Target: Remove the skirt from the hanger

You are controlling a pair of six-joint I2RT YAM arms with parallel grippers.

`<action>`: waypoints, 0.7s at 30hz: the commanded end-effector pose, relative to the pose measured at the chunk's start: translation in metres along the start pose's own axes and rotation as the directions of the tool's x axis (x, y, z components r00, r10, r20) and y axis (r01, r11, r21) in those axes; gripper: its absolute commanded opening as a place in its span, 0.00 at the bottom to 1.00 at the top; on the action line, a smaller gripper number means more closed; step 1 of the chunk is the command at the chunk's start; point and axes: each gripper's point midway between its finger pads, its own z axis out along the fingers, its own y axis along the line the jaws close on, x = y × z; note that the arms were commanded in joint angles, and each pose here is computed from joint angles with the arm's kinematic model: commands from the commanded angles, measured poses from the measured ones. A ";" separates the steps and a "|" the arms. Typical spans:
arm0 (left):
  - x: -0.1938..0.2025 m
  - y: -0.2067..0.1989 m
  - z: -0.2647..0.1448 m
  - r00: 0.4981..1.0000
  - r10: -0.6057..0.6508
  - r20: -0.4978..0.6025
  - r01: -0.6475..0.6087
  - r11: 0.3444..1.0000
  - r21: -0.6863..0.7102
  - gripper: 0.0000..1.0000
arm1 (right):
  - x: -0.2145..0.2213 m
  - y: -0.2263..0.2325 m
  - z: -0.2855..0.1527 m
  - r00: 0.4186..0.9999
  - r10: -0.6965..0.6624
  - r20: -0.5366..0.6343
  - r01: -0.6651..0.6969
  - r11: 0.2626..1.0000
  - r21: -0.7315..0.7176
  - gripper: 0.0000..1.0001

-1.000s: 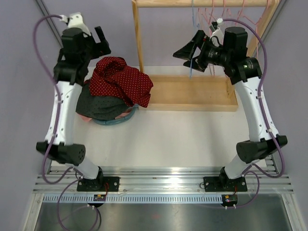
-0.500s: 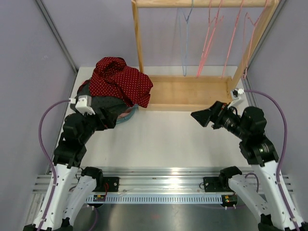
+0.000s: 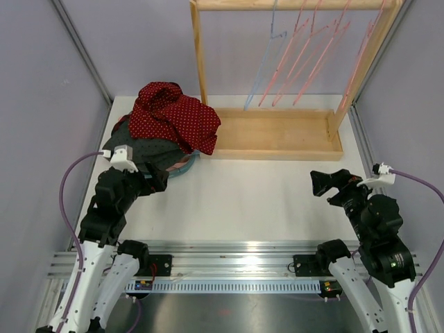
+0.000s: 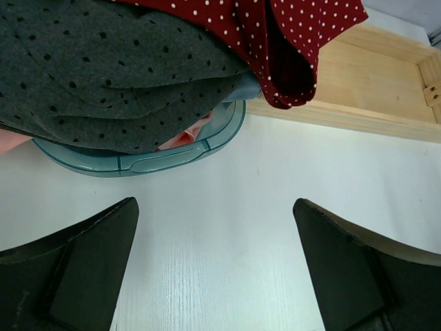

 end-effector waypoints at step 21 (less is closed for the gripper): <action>0.052 -0.035 0.013 0.958 0.172 -0.230 -0.174 0.985 0.009 0.99 | 0.014 -0.003 0.020 0.970 -0.178 -0.164 0.182 0.983 0.010 0.99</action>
